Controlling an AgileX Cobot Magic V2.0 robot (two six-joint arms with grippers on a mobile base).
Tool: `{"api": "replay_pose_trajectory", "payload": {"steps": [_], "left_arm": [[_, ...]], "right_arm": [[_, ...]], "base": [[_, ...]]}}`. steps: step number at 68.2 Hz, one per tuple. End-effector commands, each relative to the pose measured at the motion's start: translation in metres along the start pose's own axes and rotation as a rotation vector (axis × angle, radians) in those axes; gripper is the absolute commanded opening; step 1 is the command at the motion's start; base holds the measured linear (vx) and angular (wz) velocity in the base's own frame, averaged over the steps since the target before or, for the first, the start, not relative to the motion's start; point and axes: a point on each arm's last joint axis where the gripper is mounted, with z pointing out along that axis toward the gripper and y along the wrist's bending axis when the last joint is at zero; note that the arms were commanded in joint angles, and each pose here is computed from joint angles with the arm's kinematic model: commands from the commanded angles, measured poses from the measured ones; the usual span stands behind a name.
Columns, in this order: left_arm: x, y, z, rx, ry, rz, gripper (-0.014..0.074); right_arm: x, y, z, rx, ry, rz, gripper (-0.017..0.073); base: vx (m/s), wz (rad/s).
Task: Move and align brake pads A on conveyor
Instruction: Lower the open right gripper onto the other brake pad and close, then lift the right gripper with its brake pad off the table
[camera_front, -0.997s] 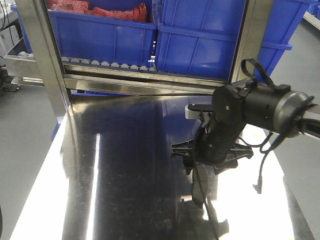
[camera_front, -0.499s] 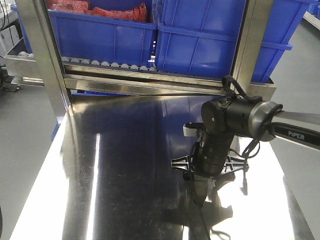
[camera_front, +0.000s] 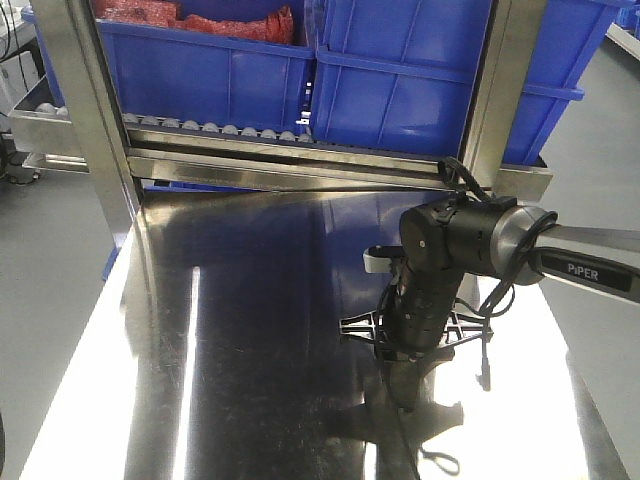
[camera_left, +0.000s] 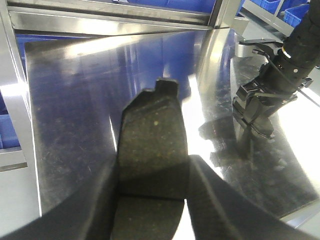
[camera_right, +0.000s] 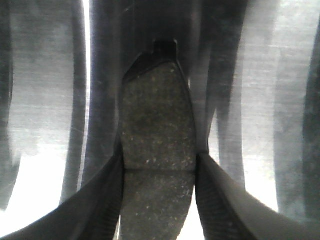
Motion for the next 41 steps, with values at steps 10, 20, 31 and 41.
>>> {"api": "replay_pose_trajectory", "payload": {"steps": [10,20,31,41], "left_arm": [[-0.016,-0.004,-0.005,0.034,-0.112,-0.009,-0.0006],[-0.016,-0.004,-0.005,0.034,-0.112,-0.009,-0.0006],[-0.016,-0.004,-0.005,0.034,-0.112,-0.009,-0.0006],[-0.016,-0.004,-0.005,0.034,-0.112,-0.009,-0.0006]], "right_arm": [[-0.007,-0.007,-0.051,0.002,-0.195,-0.068,-0.0011],[0.005,-0.019,-0.075,0.045,-0.286,-0.112,-0.0008],[0.026,-0.038,-0.101,0.016,-0.413,-0.102,-0.0005],[0.052,-0.062,-0.125,-0.029,-0.55,-0.064,-0.0004]], "base": [[0.0,0.0],[0.0,0.0],[0.0,0.0],[0.0,0.0]]}}
